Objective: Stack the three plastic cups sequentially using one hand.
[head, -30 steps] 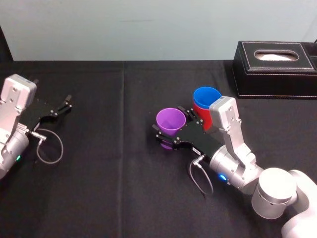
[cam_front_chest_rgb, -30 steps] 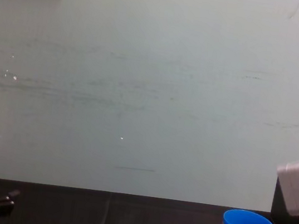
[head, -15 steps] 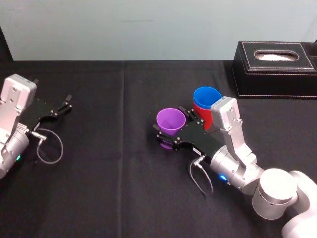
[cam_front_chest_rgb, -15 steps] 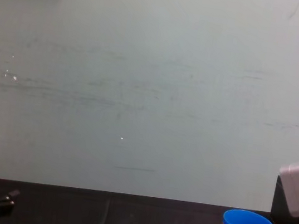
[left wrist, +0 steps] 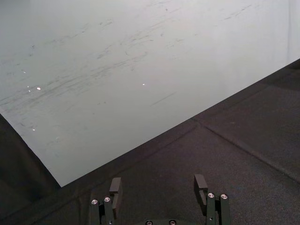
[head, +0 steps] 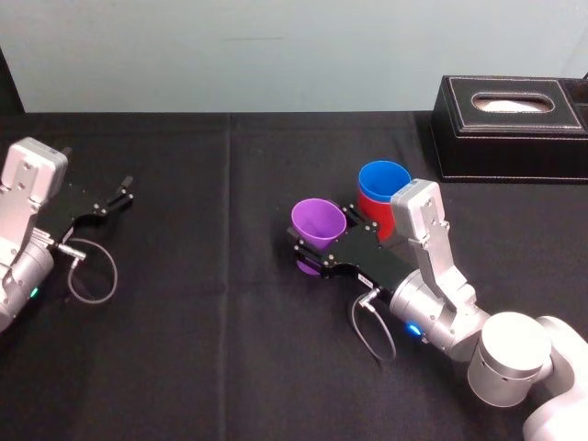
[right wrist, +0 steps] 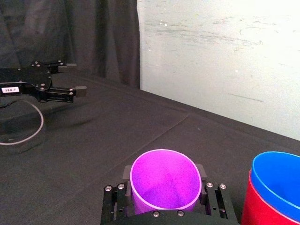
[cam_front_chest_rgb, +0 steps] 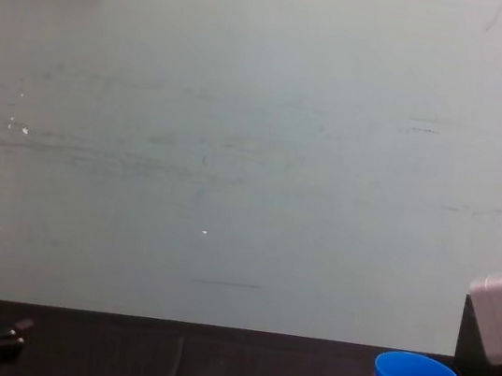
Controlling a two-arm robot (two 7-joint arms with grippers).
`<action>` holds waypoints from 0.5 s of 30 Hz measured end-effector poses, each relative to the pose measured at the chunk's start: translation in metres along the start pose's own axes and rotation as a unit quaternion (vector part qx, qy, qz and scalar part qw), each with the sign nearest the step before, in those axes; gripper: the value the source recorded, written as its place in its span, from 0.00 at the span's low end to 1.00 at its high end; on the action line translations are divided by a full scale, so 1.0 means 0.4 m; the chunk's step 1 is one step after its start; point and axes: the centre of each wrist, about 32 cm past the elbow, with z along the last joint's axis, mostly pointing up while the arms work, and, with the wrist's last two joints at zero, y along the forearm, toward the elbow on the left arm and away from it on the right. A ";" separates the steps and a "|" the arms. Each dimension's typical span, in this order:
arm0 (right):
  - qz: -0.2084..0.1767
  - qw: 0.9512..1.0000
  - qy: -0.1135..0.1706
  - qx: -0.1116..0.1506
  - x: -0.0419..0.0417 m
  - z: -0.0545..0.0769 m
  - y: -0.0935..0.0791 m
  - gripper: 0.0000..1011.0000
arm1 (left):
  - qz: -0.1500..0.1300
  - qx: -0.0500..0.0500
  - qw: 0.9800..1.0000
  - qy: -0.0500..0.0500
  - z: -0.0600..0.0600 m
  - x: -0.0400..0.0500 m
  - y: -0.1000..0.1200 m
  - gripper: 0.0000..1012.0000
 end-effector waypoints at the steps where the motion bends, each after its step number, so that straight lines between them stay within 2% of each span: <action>1: 0.000 1.000 0.000 0.000 0.000 0.000 0.000 0.77 | 0.000 0.000 1.000 0.000 0.000 0.000 0.000 0.99; 3: 0.001 1.000 -0.005 -0.002 0.000 0.005 -0.001 0.76 | 0.000 0.000 1.000 0.000 0.000 0.000 0.000 0.99; 8: 0.001 1.000 -0.023 -0.005 0.007 0.045 -0.005 0.74 | 0.000 0.000 1.000 0.000 0.000 0.000 0.000 0.99; 14: -0.004 0.999 -0.034 -0.008 0.029 0.122 -0.011 0.74 | 0.000 0.000 1.000 0.000 0.000 0.000 0.000 0.99; 15: -0.004 0.999 -0.034 -0.008 0.029 0.122 -0.011 0.74 | 0.000 0.000 1.000 0.000 0.000 0.000 0.000 0.99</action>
